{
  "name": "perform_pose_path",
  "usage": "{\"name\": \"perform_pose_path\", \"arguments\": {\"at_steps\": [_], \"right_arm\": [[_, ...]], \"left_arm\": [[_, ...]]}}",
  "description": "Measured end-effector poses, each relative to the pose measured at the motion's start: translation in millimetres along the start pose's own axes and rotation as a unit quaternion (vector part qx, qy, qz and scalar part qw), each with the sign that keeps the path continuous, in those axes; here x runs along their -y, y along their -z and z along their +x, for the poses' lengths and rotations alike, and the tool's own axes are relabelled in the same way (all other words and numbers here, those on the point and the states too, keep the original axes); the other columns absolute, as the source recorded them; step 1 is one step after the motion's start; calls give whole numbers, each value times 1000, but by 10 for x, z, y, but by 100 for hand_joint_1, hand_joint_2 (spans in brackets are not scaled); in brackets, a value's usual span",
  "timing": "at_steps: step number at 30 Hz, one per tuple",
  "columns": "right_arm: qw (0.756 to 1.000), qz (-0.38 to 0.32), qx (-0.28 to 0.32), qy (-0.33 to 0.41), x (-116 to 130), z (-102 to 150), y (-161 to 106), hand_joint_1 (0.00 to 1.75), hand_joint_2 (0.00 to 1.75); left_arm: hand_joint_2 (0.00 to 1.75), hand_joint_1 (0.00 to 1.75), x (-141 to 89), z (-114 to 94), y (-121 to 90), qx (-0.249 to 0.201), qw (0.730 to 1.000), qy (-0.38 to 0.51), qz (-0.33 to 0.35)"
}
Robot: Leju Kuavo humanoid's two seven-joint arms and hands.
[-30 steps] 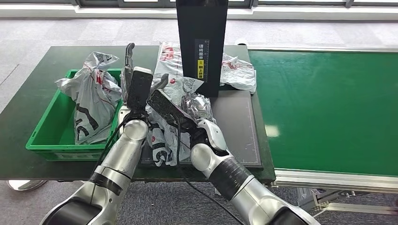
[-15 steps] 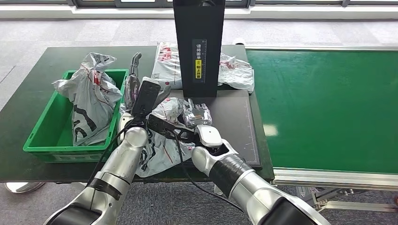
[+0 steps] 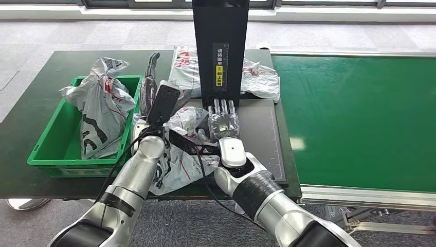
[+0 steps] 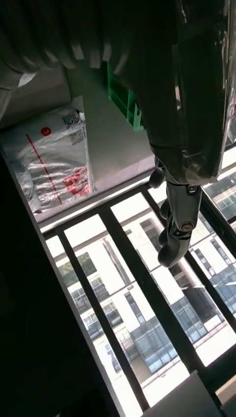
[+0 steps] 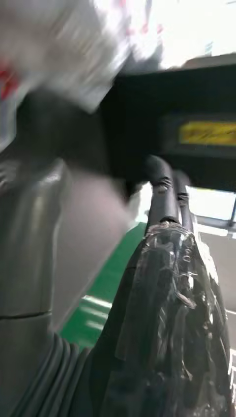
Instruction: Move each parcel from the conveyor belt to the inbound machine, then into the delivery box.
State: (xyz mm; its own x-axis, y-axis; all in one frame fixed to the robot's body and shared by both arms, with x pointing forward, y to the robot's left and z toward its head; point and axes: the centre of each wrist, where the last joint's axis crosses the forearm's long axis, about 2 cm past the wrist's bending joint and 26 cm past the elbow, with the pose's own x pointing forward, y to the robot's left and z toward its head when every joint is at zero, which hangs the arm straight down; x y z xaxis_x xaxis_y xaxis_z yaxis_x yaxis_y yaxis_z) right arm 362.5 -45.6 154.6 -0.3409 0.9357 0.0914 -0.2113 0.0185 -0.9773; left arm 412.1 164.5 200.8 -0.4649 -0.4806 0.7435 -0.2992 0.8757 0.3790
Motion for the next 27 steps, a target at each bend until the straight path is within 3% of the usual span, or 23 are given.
{"name": "perform_pose_path", "arguments": {"at_steps": [4,9,13,19,22,27], "right_arm": [[1000,-24,-2,-9,-103,-44,-87,0,0],[986,-165,12,29,197,9,-244,0,0],[941,-325,22,96,575,-42,-522,0,0],[842,-510,39,171,928,-157,-981,0,0],[816,-546,42,184,1010,-178,-1118,0,0],[801,-565,43,192,1072,-198,-1233,0,0]], "left_arm": [[175,0,1,83,89,14,1000,-4,6],[175,0,-35,61,95,22,1000,2,14],[175,0,-96,-9,87,31,999,14,22],[175,0,-113,-64,88,32,999,23,20],[175,0,-107,-71,100,32,999,25,18],[175,0,-99,-82,103,30,999,26,15]]}}
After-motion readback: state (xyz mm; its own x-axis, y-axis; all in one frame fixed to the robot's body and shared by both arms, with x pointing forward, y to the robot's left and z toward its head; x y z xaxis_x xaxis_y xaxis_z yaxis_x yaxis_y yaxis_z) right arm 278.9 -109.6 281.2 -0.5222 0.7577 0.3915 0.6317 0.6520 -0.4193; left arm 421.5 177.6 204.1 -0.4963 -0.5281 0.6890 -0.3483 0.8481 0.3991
